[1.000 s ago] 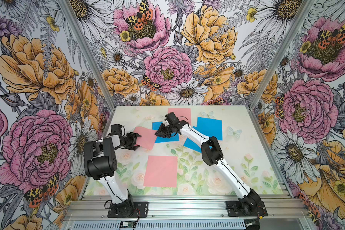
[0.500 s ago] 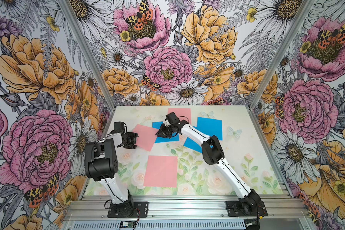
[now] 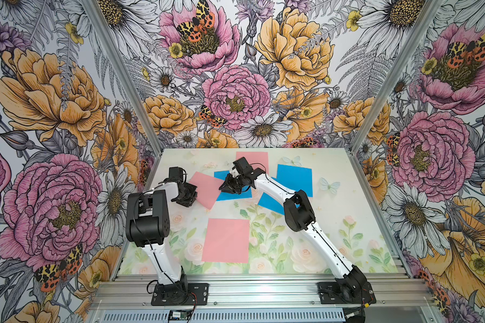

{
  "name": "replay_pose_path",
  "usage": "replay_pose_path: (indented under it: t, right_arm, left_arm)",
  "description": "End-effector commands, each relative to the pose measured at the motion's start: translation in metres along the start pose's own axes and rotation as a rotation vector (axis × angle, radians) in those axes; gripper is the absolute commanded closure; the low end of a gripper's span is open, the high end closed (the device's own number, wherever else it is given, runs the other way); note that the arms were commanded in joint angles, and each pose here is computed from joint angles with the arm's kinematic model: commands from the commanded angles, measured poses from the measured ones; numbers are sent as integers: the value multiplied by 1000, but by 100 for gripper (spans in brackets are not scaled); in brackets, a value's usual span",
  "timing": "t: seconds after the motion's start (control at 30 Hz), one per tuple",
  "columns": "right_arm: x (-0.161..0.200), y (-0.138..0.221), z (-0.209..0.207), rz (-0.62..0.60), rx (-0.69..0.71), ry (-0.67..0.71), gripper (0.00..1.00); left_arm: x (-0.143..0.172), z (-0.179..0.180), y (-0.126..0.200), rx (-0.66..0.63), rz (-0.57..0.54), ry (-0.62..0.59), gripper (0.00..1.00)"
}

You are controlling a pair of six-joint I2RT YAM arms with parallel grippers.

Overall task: Sort the scattered colored papers by color
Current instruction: Pick up the colored paper from the center of the board.

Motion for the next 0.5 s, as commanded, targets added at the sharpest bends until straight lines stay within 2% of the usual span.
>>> replay_pose_path:
  t: [0.0,0.27,0.37,0.47]
  right_arm:
    - [0,-9,-24,12,79,-48,79]
    - [0,4,-7,21,39,-23,78]
    - [-2,24,11,7,3,14,77]
    - [-5,58,31,-13,-31,72,77]
  left_arm:
    - [2,-2,0,-44,-32,-63,98]
    - [-2,-17,7,-13,-61,-131,100]
    - [-2,-27,22,35,-75,-154,100]
    - [5,-51,55,149,-98,-233,100]
Point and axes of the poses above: each gripper's point midway between its finger pads, its own y axis back along the fingers, its own z axis along the line the jaws close on, x = y × z, the point moved 9 cm from there along y, back along the fingers, and after that the axes turned 4 degrees about -y, right-handed, at the moved point
